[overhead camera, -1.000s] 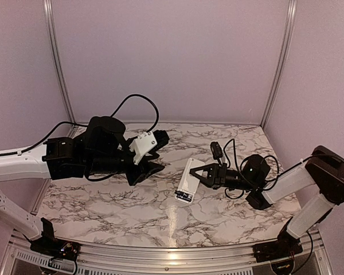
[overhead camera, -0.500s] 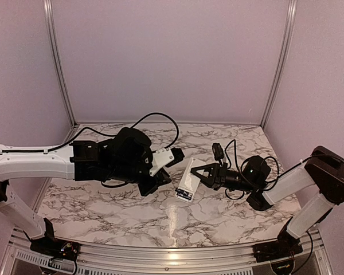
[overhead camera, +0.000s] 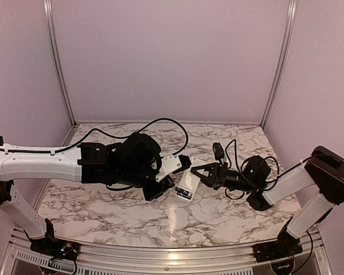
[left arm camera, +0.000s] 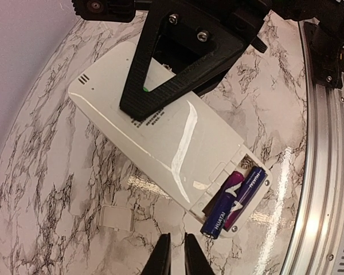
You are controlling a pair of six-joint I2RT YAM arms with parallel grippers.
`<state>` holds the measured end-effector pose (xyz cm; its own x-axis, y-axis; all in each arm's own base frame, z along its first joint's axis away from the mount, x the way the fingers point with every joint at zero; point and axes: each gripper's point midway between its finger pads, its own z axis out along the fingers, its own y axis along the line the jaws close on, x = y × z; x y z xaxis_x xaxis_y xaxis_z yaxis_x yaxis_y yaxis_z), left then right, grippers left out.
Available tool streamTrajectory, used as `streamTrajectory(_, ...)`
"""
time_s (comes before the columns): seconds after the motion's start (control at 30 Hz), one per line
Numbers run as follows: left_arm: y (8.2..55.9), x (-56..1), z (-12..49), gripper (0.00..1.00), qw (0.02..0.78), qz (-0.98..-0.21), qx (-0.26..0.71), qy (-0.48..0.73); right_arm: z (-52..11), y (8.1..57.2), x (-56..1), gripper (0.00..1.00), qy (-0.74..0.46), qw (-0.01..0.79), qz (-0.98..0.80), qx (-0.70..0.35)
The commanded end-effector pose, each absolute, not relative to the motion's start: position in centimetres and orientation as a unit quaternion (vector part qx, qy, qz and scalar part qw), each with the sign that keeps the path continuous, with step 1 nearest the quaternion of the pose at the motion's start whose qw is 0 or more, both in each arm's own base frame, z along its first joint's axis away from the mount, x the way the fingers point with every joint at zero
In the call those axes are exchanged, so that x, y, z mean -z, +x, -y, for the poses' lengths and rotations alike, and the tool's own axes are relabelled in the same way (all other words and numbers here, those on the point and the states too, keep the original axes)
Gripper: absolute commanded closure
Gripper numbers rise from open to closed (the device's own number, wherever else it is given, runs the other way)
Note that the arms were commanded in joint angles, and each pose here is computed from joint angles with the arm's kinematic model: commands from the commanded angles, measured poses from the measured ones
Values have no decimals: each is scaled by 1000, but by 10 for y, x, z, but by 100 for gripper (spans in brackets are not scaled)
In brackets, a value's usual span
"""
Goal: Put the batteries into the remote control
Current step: Adjust the battery in the battery compartment.
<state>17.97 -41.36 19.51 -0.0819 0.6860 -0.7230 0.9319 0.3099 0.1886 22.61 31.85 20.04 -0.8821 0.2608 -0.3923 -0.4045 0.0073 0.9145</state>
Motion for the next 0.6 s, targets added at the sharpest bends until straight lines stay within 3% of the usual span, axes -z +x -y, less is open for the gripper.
streamTrajectory(0.0, 180, -198, 417, 90, 372, -715, 161, 570, -317, 232, -218, 100, -59, 264, -647, -713)
streamTrajectory(0.57, 174, -190, 429, 91, 361, -709, 164, 583, -316, 230, -218, 100, -58, 261, -646, -715)
